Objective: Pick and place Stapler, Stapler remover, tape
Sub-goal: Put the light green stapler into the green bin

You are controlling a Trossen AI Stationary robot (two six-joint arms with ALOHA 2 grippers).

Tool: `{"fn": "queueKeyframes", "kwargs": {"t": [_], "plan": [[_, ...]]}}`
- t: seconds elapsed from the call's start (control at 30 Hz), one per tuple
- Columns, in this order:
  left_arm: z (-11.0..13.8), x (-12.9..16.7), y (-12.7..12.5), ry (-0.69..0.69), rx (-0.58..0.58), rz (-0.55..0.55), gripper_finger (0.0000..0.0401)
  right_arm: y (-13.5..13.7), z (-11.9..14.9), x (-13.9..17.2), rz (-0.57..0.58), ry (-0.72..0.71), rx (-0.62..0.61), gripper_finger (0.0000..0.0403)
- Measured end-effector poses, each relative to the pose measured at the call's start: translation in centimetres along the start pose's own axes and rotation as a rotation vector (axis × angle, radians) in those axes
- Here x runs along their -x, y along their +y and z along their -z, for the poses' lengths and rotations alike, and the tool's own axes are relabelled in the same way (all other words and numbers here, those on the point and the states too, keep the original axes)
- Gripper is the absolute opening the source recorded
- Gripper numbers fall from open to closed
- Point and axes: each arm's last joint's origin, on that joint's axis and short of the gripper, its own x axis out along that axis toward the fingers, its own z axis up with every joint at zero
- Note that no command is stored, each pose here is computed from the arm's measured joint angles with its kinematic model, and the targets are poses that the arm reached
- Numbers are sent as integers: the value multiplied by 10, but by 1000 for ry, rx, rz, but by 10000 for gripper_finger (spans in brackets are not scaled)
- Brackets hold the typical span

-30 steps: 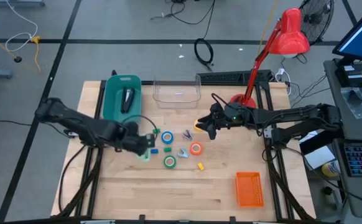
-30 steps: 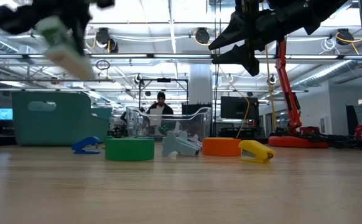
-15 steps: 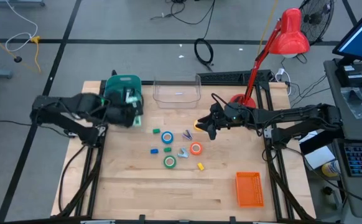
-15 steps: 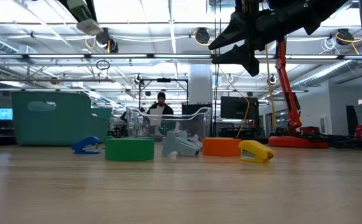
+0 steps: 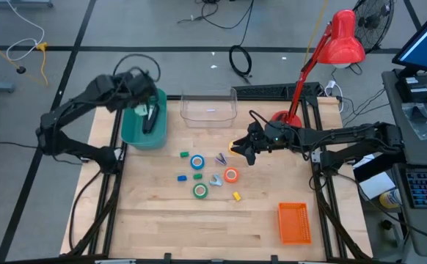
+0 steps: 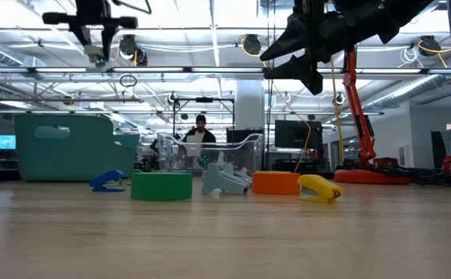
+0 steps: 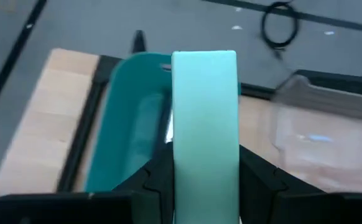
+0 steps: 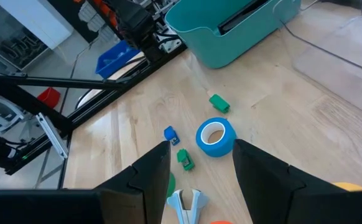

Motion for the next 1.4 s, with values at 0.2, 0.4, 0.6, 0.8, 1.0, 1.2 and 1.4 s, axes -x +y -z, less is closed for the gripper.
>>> {"fn": "queueKeyframes", "kwargs": {"t": [0.2,0.4,0.6,0.8,1.0,1.2,1.4], "plan": [[-22,-22,6,40,-26,-84,120,0,0,0,1,0,-14,166],[-25,-52,1,88,-91,-149,120,0,0,0,1,0,-26,166],[-17,-95,6,156,-118,-251,120,0,0,0,3,-1,-26,166],[-12,-132,14,196,-96,-217,120,0,0,0,4,-1,-31,166],[-7,-144,13,193,-150,-248,120,0,0,0,4,-2,-53,166],[-3,-163,8,253,-171,-294,120,0,0,0,4,-1,-53,166],[-3,-185,7,297,-108,-359,120,0,0,0,4,-1,-53,166]]}}
